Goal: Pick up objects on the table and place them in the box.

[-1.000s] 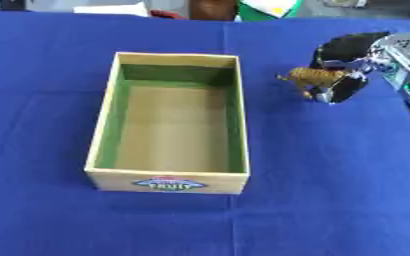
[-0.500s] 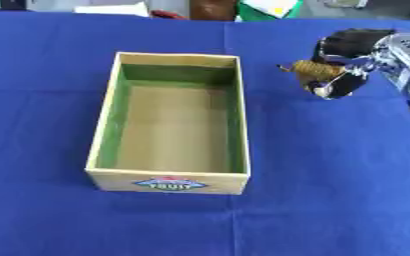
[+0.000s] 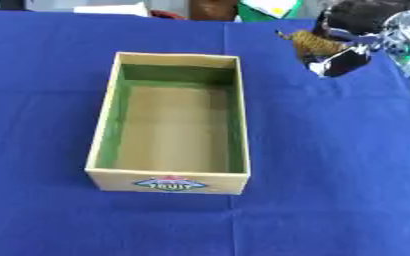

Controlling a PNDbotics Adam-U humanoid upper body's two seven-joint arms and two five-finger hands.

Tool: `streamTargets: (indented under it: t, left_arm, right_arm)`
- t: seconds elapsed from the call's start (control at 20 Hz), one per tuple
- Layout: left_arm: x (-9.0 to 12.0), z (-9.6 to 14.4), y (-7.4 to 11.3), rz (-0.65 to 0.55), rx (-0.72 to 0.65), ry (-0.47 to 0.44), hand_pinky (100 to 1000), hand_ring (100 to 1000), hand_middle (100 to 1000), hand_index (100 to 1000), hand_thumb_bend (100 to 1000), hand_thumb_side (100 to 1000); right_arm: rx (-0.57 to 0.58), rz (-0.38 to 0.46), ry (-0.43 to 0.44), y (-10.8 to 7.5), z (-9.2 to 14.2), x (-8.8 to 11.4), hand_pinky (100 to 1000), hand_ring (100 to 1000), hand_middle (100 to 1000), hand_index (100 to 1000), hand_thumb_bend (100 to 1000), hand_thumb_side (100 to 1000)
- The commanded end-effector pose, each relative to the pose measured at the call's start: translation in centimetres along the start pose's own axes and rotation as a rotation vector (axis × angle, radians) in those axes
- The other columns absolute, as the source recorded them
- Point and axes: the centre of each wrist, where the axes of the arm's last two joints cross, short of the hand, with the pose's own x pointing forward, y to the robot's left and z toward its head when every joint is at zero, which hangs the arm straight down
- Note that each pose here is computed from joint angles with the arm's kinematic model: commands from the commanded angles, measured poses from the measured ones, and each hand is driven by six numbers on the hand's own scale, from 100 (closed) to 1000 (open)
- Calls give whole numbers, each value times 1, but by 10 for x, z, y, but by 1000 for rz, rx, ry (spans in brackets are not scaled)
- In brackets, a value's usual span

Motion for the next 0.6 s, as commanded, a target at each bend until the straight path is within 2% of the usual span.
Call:
streamTargets:
  t: [0.05, 0.25, 0.6]
  left_arm:
    - [5, -7, 3, -5, -3, -36, 497, 545, 541, 707, 100, 481]
    - [5, -7, 3, -8, -6, -38, 498, 545, 541, 707, 100, 484]
    - [5, -7, 4, -11, -13, -38, 497, 546, 542, 707, 100, 480]
  right_arm:
    - [-107, 54, 27, -43, 12, -8, 766, 695, 437, 502, 100, 604]
    - [-167, 71, -18, -71, 7, 5, 768, 702, 440, 501, 100, 600]
    - [-243, 125, -159, -125, -9, 39, 771, 706, 444, 502, 100, 585]
